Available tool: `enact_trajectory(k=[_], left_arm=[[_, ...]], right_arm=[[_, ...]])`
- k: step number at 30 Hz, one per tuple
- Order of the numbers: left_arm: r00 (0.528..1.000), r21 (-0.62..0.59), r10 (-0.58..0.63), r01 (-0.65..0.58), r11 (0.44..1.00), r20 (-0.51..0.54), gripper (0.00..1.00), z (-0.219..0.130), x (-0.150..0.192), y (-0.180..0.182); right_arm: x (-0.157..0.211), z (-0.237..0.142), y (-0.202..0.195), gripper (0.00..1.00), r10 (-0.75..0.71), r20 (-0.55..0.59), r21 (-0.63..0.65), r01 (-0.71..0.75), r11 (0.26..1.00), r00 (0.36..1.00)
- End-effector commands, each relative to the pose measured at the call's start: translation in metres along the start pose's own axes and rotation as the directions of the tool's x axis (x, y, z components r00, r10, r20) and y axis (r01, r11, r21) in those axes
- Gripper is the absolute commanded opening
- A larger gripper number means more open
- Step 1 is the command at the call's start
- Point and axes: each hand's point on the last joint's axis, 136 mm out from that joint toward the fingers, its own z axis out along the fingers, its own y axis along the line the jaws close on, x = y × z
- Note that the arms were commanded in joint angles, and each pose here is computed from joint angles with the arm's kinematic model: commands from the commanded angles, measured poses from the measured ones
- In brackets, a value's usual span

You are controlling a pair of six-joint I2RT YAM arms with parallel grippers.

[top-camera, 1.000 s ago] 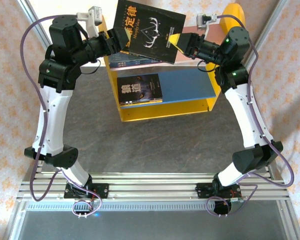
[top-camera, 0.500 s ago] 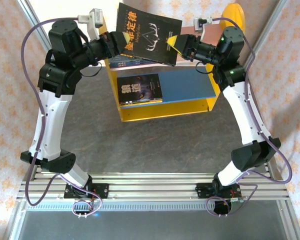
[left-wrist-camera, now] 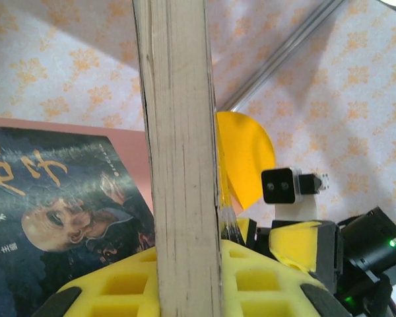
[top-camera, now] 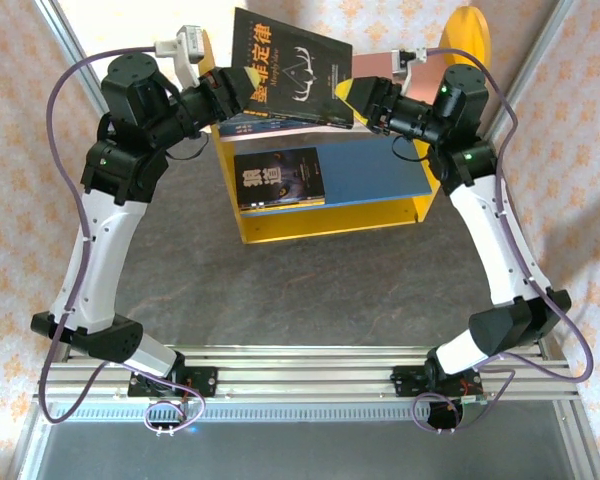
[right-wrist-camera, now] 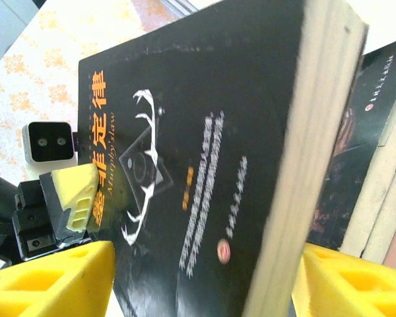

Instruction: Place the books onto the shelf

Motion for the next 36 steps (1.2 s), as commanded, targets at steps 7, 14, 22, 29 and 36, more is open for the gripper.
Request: enact_trajectory(k=[7,14,22,29,36], left_arm=[[0.98,0.082,0.027,-0.044,0.996,0.198,0.0,-0.018,-0.041,-0.029],[0.971,0.094,0.0,-0.023,0.995,0.238,0.0,-0.016,-0.042,-0.023],[0.972,0.108,-0.01,-0.016,0.994,0.237,0.0,-0.008,-0.039,-0.022],[0.972,0.09,-0.018,-0.003,0.996,0.233,0.0,-0.002,-0.035,-0.014],[0.971,0.052,-0.004,-0.009,0.999,0.238,0.26,-0.001,-0.034,-0.006]], right_arm=[[0.0,-0.007,0.019,0.65,-0.043,0.025,-0.019,0.044,0.999,0.999],[-0.006,-0.004,0.026,0.56,-0.051,0.026,-0.033,0.052,0.998,0.998],[-0.018,0.001,0.034,0.42,-0.066,0.023,-0.044,0.067,0.997,0.998],[-0.026,0.004,0.042,0.16,-0.09,0.011,-0.044,0.091,0.995,0.996],[-0.03,0.005,0.043,0.05,-0.105,0.007,-0.045,0.106,0.993,0.994]])
